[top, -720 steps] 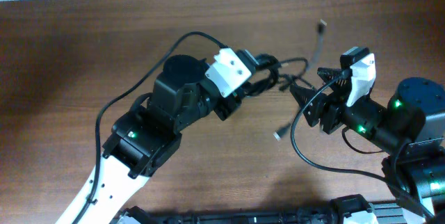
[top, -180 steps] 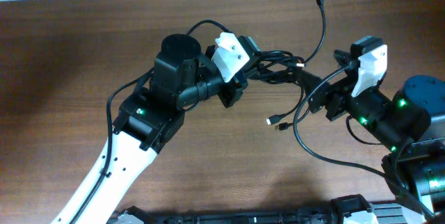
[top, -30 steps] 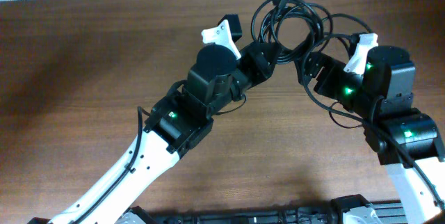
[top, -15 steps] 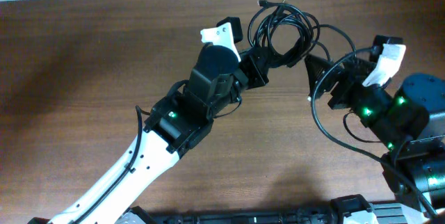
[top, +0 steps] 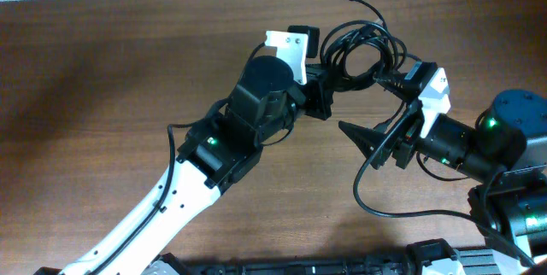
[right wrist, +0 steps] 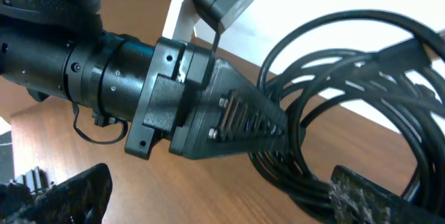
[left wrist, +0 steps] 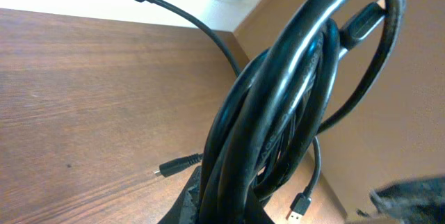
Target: Untangle cables
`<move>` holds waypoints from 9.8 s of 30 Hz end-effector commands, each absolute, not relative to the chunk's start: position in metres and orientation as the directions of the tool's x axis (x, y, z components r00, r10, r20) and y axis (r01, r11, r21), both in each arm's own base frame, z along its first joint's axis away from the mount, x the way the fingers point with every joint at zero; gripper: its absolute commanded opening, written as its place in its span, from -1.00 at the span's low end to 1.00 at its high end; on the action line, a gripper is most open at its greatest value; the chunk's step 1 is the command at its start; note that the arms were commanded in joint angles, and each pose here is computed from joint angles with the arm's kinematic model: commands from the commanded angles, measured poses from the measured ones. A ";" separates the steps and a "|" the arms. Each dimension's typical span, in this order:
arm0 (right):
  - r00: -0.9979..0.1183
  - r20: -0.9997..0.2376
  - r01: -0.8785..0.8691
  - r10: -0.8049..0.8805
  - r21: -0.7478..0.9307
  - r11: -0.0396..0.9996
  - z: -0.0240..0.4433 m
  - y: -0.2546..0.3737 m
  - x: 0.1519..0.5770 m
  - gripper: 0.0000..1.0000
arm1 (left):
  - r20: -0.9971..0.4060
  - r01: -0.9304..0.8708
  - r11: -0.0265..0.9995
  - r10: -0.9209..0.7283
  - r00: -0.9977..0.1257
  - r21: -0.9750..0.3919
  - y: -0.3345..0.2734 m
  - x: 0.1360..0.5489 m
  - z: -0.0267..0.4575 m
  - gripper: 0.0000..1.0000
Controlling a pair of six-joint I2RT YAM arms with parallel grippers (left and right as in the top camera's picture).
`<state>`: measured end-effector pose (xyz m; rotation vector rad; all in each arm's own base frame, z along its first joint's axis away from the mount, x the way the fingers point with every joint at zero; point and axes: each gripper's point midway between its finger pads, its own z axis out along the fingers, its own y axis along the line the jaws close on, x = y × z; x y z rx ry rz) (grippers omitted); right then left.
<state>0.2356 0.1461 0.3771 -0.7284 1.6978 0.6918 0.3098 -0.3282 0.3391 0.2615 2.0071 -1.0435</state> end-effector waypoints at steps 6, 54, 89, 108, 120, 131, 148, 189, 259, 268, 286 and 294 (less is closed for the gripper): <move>-0.259 -0.959 -0.603 -0.114 0.069 0.795 0.363 0.120 0.283 0.95 | -0.790 0.656 0.529 -0.045 -0.611 -0.538 -0.341 0.280 0.348 -1.00; -0.377 -0.787 -0.037 0.488 0.539 0.842 0.363 0.056 0.298 -0.92 | -0.673 0.328 0.737 -0.226 -0.705 -0.591 -0.265 0.301 0.329 0.98; -0.376 -0.867 -0.537 0.326 0.491 0.686 0.415 0.128 0.271 -0.92 | -0.697 0.440 0.631 -0.235 -0.677 -0.640 -0.285 0.297 0.358 0.83; -0.278 -0.922 -0.649 0.270 0.387 0.654 0.435 0.138 0.263 -0.92 | -0.558 0.226 0.757 -0.212 -0.803 -0.613 -0.266 0.294 0.294 0.24; -0.247 -0.929 -0.595 0.275 0.369 0.714 0.433 0.127 0.274 -0.92 | -0.631 0.242 0.752 -0.283 -0.722 -0.613 -0.232 0.272 0.339 0.64; -0.304 -0.910 -0.620 0.282 0.413 0.667 0.429 0.135 0.267 -0.92 | -0.676 0.342 0.668 -0.332 -0.658 -0.661 -0.246 0.279 0.376 0.75; -0.272 -0.918 -0.567 0.291 0.396 0.722 0.428 0.125 0.276 -0.92 | -0.627 0.404 0.588 -0.237 -0.742 -0.701 -0.279 0.273 0.362 0.60; -0.230 -0.957 -0.733 0.176 0.289 0.616 0.433 0.149 0.253 -0.92 | -0.619 0.364 0.618 -0.262 -0.740 -0.697 -0.271 0.312 0.343 0.49; -0.358 -0.918 -0.742 0.169 0.389 0.545 0.413 0.160 0.257 -0.92 | -0.761 0.576 0.531 -0.234 -0.605 -0.622 -0.310 0.335 0.368 -0.27; -0.378 -0.911 -0.733 0.166 0.404 0.547 0.409 0.160 0.257 -0.92 | -0.726 0.355 0.688 -0.369 -0.580 -0.633 -0.279 0.361 0.351 -0.93; -0.329 -0.926 -0.714 0.184 0.372 0.593 0.416 0.153 0.266 -0.92 | -0.564 0.026 0.708 -0.539 -0.626 -0.706 -0.216 0.334 0.335 0.43; -0.324 -0.928 -0.717 0.185 0.369 0.592 0.417 0.153 0.264 -0.92 | -0.568 -0.038 0.762 -0.514 -0.643 -0.646 -0.201 0.326 0.317 0.75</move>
